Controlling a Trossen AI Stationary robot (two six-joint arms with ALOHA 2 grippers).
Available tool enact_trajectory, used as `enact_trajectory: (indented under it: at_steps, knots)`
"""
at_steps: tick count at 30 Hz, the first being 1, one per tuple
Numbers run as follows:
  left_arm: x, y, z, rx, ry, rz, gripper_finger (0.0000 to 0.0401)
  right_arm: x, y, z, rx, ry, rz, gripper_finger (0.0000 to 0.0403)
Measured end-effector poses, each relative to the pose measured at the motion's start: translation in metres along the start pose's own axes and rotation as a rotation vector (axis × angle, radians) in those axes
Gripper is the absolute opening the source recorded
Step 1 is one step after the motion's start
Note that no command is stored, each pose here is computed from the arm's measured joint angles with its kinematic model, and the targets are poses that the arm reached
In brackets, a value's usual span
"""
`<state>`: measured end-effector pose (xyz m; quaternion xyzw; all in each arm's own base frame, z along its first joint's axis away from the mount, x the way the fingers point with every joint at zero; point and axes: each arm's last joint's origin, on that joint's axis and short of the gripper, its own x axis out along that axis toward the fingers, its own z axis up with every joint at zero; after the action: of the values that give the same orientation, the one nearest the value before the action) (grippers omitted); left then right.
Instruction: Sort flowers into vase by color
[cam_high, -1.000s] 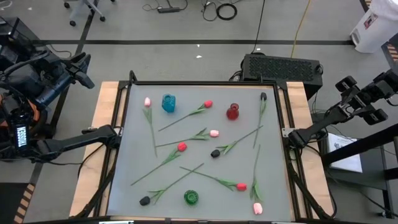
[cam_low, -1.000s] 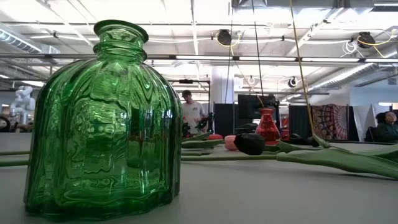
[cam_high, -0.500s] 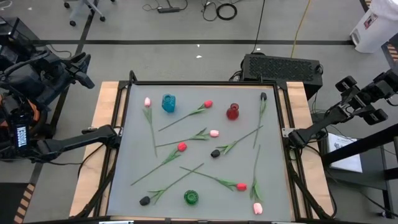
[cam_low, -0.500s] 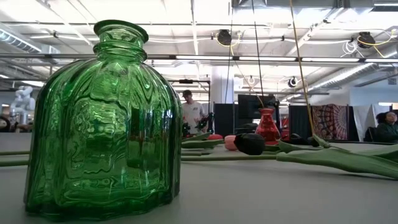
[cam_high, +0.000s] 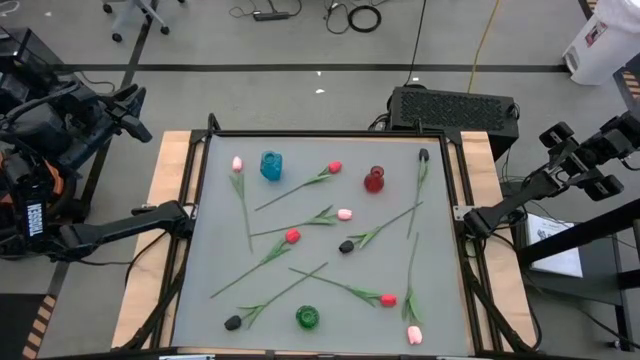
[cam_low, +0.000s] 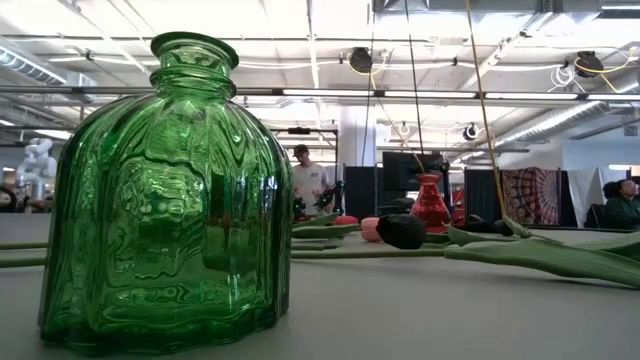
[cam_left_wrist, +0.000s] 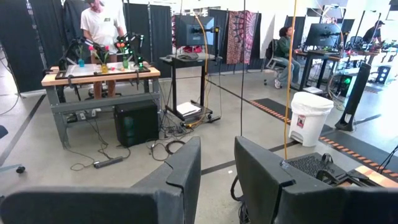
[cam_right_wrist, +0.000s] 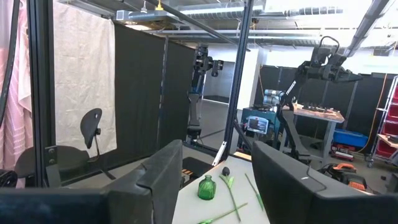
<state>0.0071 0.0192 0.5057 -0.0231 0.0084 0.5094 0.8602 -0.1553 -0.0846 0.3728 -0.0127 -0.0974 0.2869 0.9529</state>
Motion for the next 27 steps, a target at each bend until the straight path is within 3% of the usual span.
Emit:
enact_trajectory:
  at_steps: [27]
  knots:
    - [0.0, 0.0, -0.0001, 0.0, 0.0, 0.0, 0.0105, 0.0, 0.0001, 0.0, 0.0, 0.0, 0.0, 0.0185]
